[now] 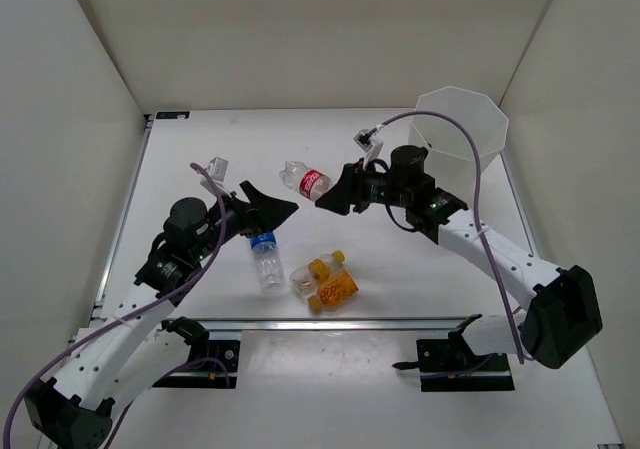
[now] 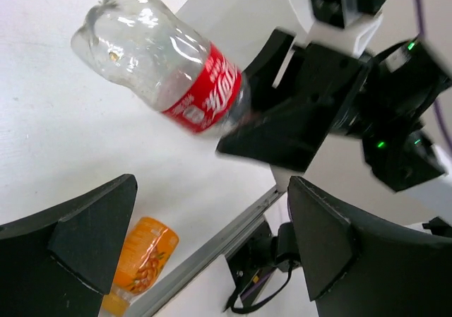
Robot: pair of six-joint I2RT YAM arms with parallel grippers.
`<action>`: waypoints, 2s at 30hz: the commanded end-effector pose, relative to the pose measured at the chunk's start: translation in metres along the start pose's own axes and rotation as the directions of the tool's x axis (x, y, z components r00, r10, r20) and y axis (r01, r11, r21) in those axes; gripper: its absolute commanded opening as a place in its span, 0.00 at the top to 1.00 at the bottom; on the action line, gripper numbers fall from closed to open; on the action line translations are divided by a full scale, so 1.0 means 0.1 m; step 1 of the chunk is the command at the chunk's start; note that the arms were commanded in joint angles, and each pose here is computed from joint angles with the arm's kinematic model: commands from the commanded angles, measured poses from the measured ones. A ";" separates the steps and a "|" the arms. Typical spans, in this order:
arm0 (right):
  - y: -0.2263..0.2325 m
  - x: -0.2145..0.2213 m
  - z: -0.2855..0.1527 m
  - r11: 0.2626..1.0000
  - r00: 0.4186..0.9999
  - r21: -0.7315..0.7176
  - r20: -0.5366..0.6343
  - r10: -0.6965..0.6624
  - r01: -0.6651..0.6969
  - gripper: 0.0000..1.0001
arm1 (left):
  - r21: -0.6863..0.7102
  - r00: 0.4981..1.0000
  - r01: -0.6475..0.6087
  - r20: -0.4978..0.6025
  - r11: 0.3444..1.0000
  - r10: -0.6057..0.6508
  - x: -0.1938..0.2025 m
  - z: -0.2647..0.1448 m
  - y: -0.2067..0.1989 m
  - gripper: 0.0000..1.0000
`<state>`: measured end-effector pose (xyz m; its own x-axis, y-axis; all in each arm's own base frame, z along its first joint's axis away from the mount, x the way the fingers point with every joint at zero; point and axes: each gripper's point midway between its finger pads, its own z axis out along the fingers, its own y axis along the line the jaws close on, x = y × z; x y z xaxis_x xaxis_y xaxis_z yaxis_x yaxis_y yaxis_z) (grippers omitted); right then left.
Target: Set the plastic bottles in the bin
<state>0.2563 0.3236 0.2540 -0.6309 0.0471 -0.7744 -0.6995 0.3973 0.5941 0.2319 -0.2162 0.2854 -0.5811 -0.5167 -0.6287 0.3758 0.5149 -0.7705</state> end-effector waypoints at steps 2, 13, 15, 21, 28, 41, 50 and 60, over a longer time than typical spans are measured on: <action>0.00 -0.69 -0.43 0.984 0.987 0.133 0.099 -0.129 0.115 1.00 | -0.045 0.999 -0.053 -0.003 0.998 0.053 -0.12 -0.15 0.00 0.01; -1.16 -1.67 -2.24 0.754 0.954 0.655 0.256 -0.158 -0.051 1.00 | -0.633 0.997 -0.060 -0.082 0.772 0.010 -0.04 -0.64 1.37 0.01; -1.21 -1.77 -2.32 0.695 0.951 0.718 0.230 -0.207 -0.022 1.00 | -0.652 0.995 -0.068 -0.095 0.756 0.008 0.00 -0.63 1.44 0.01; -1.05 -1.85 -2.04 0.702 0.955 0.704 0.127 -0.268 0.103 1.00 | -0.658 0.996 -0.053 -0.089 0.751 -0.007 0.01 -0.57 1.53 0.02; -0.98 -1.82 -1.67 0.726 0.957 0.669 0.075 -0.279 0.159 0.99 | -0.704 0.994 -0.066 -0.106 0.707 -0.013 -0.02 -0.59 1.64 0.01; -0.83 -1.62 -0.74 0.788 0.959 0.571 0.006 -0.282 0.228 0.72 | -0.750 0.994 -0.078 -0.108 0.656 -0.005 -0.09 -0.63 1.72 0.01; -1.00 -1.33 -0.47 0.755 0.974 0.618 -0.091 -0.207 0.219 0.01 | -0.789 0.992 -0.098 -0.124 0.607 -0.001 -0.07 -0.76 1.82 0.01; -0.91 -1.25 -0.47 0.773 0.982 0.606 -0.082 -0.171 0.186 0.01 | -0.796 0.991 -0.117 -0.135 0.594 0.014 -0.12 -0.79 1.81 0.01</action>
<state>0.3841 0.2376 0.2814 -0.5604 -0.1380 -0.8167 -0.4543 0.8757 0.1637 0.2446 -0.0662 0.1454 -0.6937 -0.4165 -0.5876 -0.2913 0.9084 -0.3001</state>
